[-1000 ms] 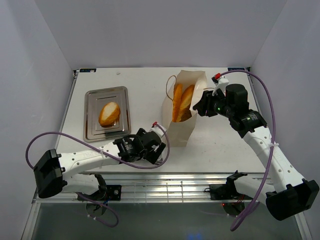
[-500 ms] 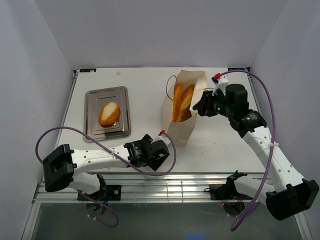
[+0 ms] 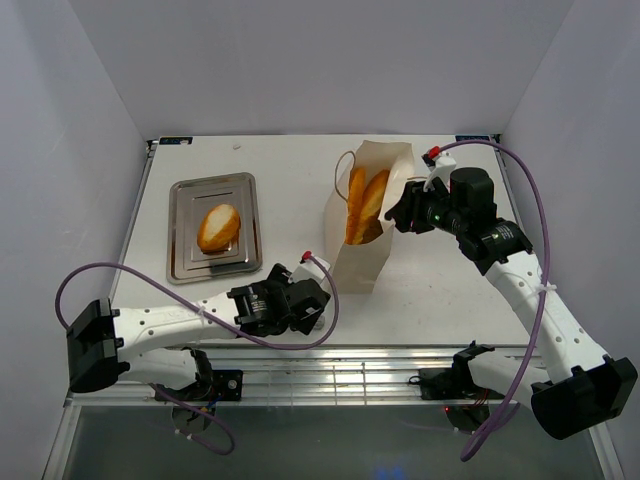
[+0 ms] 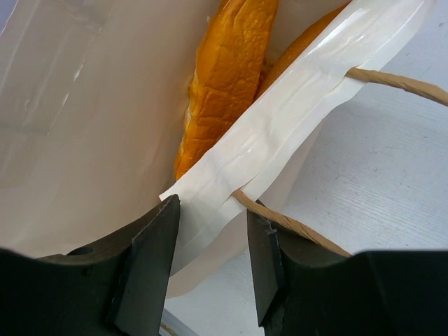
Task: Place the fake bread into the paper bag
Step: Adjust the clamp at the center of the board.
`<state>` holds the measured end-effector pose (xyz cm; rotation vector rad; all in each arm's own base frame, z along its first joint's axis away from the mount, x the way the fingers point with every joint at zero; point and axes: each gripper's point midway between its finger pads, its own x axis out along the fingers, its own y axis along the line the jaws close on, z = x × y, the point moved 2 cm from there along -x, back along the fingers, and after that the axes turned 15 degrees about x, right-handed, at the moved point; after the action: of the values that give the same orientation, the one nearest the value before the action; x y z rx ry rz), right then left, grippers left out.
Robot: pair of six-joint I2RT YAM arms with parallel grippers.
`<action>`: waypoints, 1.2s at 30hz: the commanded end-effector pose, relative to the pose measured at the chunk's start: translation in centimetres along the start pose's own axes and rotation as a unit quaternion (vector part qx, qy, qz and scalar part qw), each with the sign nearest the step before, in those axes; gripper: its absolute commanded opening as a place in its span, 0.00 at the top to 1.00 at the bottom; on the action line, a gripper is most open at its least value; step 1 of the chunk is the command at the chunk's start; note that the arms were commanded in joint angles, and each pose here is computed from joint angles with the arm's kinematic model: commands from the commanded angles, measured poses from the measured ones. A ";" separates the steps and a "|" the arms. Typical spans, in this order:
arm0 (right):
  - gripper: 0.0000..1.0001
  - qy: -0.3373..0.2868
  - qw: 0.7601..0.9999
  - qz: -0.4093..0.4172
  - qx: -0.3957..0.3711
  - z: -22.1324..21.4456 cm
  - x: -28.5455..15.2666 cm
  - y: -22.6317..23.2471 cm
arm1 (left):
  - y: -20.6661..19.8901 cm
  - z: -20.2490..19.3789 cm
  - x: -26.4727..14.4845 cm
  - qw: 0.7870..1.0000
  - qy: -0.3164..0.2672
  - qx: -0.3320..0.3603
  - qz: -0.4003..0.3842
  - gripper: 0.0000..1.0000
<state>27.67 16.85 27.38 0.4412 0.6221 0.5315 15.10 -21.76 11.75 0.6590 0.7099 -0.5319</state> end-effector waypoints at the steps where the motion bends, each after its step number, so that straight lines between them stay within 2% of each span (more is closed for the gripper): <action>1: 0.51 0.020 1.000 -0.008 -0.006 -1.0 0.1 -0.7 | 0.8 0.4 -0.9 0.999 -0.012 -0.030 0.018 0.03; 8: 0.51 0.017 1.000 -0.008 -0.006 -1.0 -0.1 -0.6 | -0.8 0.4 -1.4 0.999 -0.011 -0.031 -0.034 0.04; 20: 0.50 0.016 1.000 -0.011 -0.006 -1.1 -0.2 -0.7 | -4.7 -1.1 -0.4 0.996 0.032 0.061 -0.055 0.03; 24: 0.50 0.016 1.000 -0.012 -0.006 -1.2 -0.2 -0.8 | -3.6 -1.5 0.5 0.997 0.051 0.060 0.020 0.03; 25: 0.50 0.017 1.000 -0.011 -0.005 -1.2 -0.1 -0.8 | -2.9 -2.0 1.2 0.993 0.068 0.069 0.060 0.03; 29: 0.50 0.020 1.000 -0.006 -0.001 -1.3 0.0 -0.7 | -1.8 -1.9 2.4 0.983 0.089 0.083 0.140 0.02; 36: 0.50 0.011 1.000 -0.017 -0.009 -1.0 -0.6 -0.8 | -1.5 -1.7 3.5 0.969 0.106 0.104 0.196 0.02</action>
<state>27.58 16.79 27.24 0.4409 0.6229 0.5300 14.60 -22.63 6.11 1.0314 0.7821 -0.2537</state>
